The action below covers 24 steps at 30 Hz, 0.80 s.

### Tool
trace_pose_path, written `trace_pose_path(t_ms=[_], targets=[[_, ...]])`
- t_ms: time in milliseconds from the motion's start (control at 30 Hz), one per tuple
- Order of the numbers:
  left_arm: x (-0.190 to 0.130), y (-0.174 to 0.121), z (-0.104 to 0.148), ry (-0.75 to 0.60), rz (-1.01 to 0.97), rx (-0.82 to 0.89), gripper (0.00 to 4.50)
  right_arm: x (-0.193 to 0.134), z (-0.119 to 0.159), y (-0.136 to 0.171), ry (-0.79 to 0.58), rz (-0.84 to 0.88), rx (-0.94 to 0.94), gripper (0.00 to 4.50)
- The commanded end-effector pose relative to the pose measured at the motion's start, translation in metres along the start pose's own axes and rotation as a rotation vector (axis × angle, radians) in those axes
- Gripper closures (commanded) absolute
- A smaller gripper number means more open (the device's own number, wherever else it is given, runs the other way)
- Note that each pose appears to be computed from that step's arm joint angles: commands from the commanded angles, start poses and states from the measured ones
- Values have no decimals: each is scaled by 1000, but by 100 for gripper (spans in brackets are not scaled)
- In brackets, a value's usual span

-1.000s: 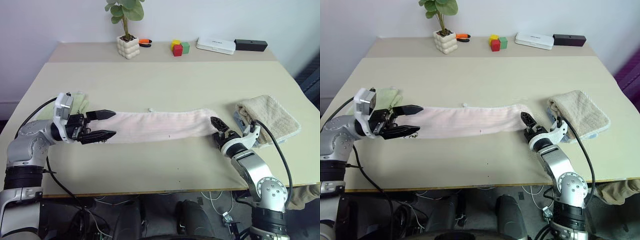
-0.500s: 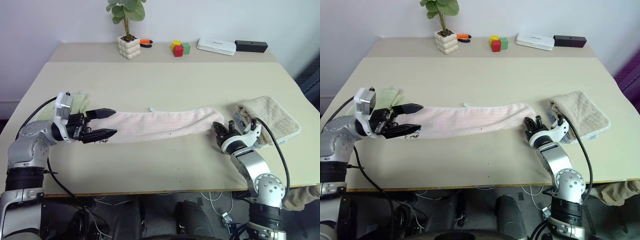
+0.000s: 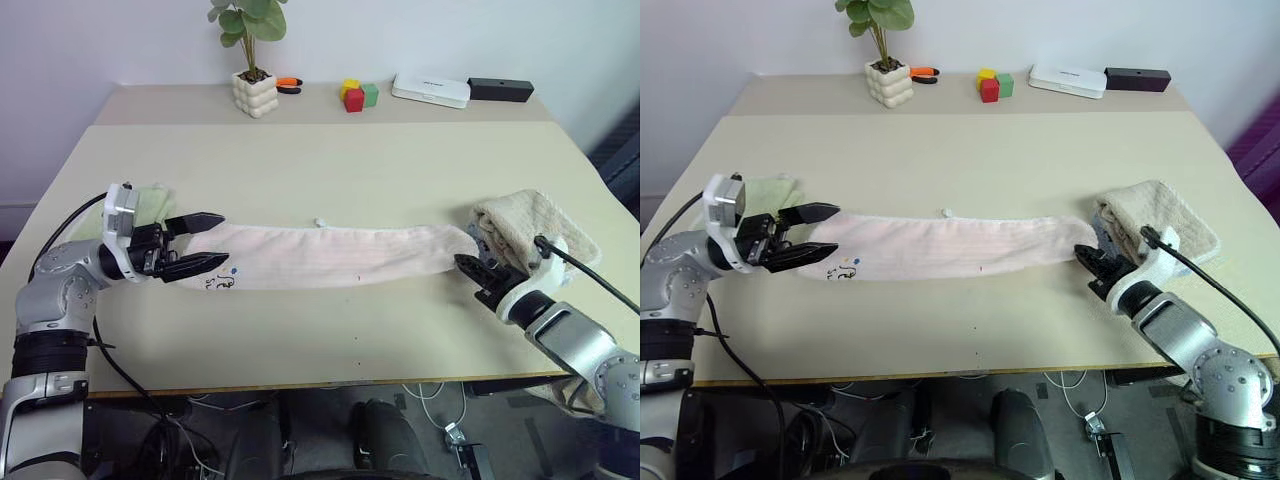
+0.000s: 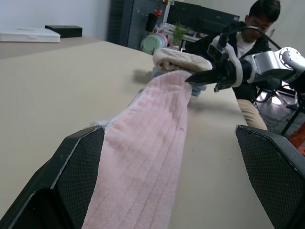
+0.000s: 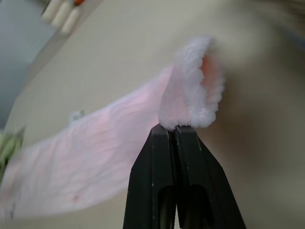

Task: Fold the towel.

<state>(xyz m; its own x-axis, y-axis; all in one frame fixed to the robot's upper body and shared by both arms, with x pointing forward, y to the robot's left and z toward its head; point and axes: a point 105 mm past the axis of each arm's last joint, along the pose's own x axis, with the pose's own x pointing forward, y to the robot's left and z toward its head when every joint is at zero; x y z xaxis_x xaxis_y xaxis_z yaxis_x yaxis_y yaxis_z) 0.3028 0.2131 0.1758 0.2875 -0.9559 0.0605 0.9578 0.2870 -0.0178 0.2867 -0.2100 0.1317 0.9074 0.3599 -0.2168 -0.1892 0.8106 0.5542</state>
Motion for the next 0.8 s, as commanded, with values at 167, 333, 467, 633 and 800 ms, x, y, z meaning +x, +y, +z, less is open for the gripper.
trace_pose_path(t_ms=[167,333,467,633,800], targets=[[-2,2,12,-1,-6,54,0,12,27,60,-21,206,-343,447],[-6,-2,13,15,-20,55,0,26,4,105,85,386,-487,447],[-12,-3,10,49,-13,54,0,45,-20,118,159,457,-520,447],[-17,-7,11,57,3,60,0,65,-47,133,224,519,-536,447],[-20,-12,8,65,20,57,0,72,-63,135,260,533,-530,447]])
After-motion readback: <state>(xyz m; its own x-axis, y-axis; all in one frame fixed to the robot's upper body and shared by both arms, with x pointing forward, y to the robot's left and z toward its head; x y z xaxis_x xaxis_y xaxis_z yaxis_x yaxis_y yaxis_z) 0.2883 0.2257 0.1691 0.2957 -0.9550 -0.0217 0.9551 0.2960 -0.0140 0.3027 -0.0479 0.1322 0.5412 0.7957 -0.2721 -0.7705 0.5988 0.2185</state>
